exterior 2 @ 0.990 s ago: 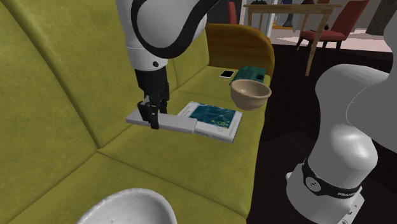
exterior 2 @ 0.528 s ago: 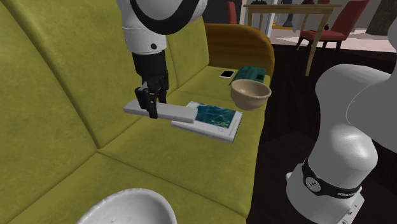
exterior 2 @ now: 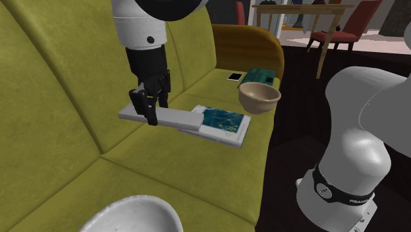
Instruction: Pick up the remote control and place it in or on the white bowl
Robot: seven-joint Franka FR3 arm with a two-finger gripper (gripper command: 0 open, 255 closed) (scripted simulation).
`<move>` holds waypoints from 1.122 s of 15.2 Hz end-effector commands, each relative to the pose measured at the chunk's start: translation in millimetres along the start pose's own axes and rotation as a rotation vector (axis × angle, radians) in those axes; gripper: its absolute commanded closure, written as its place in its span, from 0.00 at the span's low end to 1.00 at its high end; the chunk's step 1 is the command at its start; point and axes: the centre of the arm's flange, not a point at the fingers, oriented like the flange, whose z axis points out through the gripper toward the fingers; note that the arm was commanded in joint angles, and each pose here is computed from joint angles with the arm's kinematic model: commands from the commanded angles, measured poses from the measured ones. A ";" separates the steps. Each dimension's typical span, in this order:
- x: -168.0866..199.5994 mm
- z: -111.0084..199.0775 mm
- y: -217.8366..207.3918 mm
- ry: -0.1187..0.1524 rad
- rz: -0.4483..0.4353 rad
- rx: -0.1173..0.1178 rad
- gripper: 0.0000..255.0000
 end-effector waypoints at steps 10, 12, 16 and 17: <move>-24.7 -7.4 -140.4 0.000 0.001 0.000 1.00; -29.3 -8.6 -166.4 0.000 0.001 0.000 1.00; -38.6 -10.9 -218.3 0.000 0.001 0.000 1.00; -40.9 -11.4 -231.3 0.000 0.001 0.000 1.00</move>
